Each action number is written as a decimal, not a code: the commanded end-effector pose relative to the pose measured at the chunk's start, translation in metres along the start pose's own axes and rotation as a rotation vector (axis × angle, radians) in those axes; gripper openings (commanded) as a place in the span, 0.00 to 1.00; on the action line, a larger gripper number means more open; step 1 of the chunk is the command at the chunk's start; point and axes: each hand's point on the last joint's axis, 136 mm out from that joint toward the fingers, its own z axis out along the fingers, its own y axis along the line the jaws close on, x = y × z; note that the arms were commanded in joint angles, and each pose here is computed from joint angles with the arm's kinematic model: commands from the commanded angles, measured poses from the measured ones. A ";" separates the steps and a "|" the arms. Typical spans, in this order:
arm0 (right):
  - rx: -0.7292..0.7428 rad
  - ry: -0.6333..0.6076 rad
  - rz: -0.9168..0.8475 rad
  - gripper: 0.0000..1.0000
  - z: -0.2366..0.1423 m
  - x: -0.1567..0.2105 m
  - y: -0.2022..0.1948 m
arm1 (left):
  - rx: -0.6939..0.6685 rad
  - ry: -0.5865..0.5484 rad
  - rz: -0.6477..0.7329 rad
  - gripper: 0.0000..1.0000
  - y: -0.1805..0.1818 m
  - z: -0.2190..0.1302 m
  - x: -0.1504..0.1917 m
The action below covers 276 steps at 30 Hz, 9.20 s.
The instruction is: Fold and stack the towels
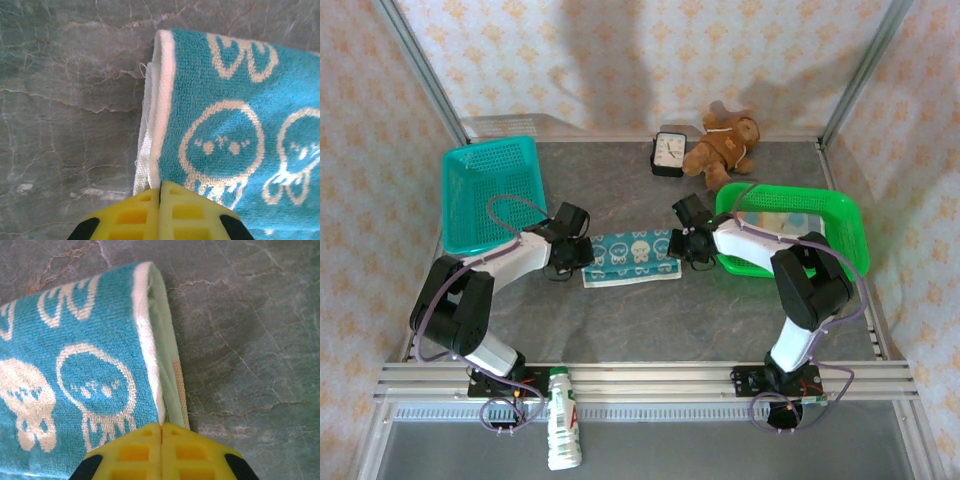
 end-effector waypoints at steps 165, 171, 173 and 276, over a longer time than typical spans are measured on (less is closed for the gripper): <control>0.219 -0.079 -0.250 0.00 -0.025 0.013 0.008 | -0.049 -0.032 -0.027 0.76 0.014 -0.052 0.027; 0.318 -0.178 -0.242 0.00 -0.080 -0.018 -0.001 | 0.036 -0.108 -0.020 1.00 -0.009 -0.079 0.006; 0.355 -0.209 -0.243 0.00 -0.097 -0.027 -0.005 | 0.055 -0.129 -0.019 1.00 -0.014 -0.086 0.000; 0.943 -0.332 0.050 0.00 -0.242 -0.134 -0.206 | 0.181 -0.220 -0.067 1.00 -0.006 -0.112 0.002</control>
